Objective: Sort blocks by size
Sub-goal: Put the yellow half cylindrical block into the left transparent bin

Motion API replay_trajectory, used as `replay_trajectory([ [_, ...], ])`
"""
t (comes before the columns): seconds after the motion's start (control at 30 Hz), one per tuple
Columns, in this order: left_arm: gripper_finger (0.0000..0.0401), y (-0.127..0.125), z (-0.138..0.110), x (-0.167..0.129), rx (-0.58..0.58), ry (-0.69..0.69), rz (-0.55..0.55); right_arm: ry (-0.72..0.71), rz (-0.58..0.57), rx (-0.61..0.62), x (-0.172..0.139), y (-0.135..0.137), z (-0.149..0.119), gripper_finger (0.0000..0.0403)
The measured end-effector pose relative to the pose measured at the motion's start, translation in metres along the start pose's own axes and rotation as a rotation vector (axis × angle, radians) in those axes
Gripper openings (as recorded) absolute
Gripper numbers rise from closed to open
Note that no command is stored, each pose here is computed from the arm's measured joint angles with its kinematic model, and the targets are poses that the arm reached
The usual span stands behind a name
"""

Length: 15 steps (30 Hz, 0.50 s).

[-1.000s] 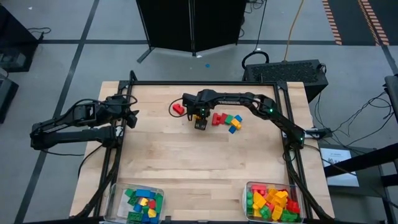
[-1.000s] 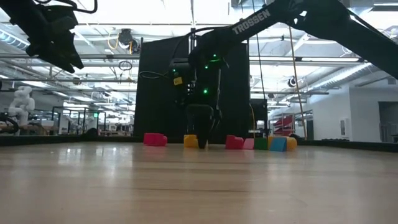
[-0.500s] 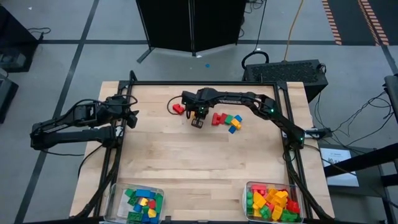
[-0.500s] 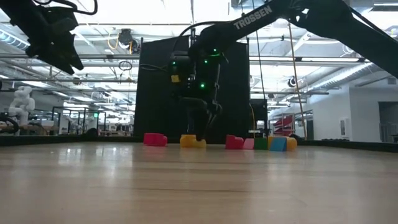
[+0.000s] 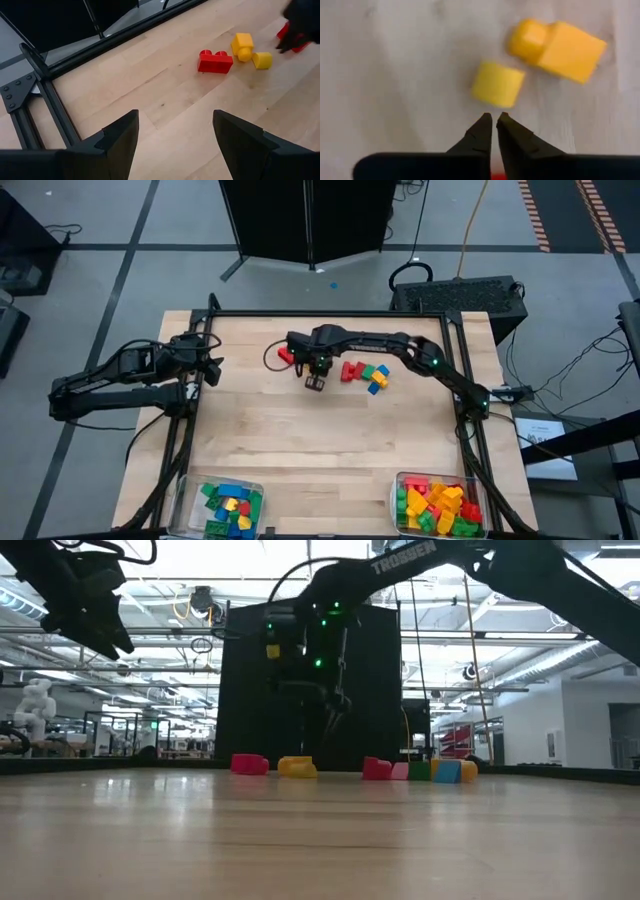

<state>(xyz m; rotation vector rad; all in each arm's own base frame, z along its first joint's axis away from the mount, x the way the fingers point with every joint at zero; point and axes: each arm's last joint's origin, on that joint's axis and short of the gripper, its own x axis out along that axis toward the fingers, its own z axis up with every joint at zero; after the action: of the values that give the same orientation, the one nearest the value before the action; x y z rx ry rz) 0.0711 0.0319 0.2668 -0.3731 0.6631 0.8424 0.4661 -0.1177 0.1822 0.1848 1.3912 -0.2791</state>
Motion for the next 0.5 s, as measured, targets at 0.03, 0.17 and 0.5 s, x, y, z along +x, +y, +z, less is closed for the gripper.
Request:
replay_trajectory([
  [0.03, 0.0255, 0.0, 0.0, 0.0, 0.0, 0.0, 0.0, 0.008, 0.001, -0.057, -0.003, 0.004, -0.002, 0.0031],
  [0.17, 0.0255, 0.0, 0.0, 0.0, 0.003, 0.001, 0.0, 0.057, 0.01, -0.345, -0.014, 0.016, -0.01, 0.0069],
  [0.5, 0.0255, 0.0, 0.0, 0.0, 0.0, 0.0, -0.001, 0.043, -0.155, -0.637, -0.016, 0.015, -0.005, 0.0251],
])
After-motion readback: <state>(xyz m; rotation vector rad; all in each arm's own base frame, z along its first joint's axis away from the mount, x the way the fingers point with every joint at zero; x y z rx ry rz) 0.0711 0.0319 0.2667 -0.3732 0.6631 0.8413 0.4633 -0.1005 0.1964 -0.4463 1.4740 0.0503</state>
